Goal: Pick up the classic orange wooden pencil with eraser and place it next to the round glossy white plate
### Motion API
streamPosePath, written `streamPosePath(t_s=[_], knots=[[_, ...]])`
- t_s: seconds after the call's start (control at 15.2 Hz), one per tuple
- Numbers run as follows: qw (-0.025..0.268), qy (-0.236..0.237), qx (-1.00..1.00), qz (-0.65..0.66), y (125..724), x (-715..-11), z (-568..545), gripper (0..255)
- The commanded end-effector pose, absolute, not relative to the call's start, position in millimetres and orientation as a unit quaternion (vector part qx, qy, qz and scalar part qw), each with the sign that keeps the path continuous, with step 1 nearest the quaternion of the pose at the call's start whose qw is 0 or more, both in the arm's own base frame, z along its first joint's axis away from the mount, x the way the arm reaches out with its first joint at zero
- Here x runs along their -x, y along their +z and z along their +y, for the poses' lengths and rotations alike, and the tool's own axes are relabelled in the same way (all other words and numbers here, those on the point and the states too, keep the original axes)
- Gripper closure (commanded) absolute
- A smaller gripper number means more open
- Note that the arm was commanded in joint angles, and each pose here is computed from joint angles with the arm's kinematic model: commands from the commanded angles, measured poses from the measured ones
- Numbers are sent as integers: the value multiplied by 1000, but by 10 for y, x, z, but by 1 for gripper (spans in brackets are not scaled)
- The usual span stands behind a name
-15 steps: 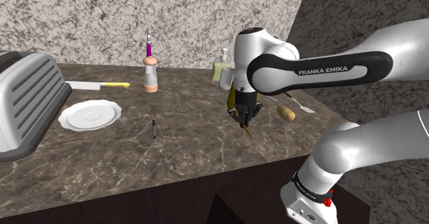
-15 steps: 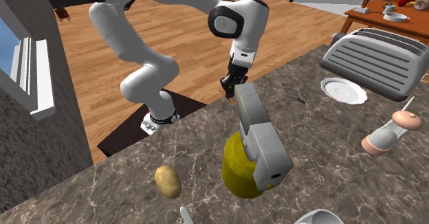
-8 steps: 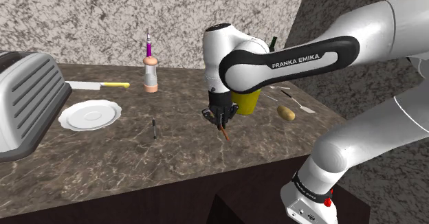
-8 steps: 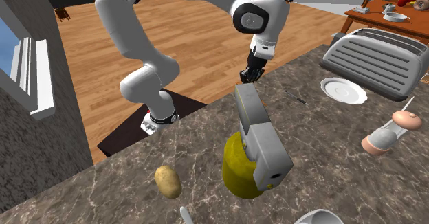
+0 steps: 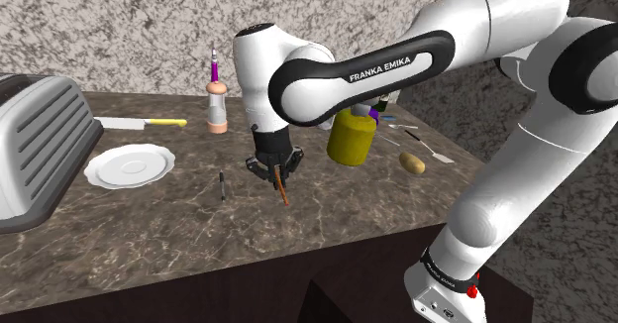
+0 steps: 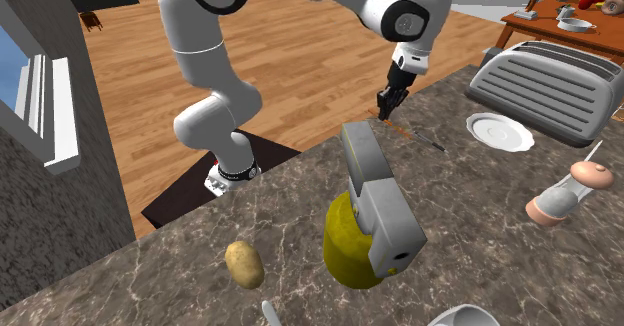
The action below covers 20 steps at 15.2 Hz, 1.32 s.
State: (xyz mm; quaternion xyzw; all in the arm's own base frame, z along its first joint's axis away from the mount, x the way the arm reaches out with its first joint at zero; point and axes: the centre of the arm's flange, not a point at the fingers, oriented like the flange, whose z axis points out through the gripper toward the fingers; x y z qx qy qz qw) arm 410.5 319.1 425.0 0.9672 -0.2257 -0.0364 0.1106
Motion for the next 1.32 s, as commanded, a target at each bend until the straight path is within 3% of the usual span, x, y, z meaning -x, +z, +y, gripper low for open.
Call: streamPosePath(t_s=[0.0, 0.79, 1.25], knots=[[110, -36, -967, -228, 4263, -4250, 3422, 255], [110, -36, -967, -228, 4267, -5062, 4818, 255], [110, -36, -967, -228, 3898, -5063, 4818, 255]])
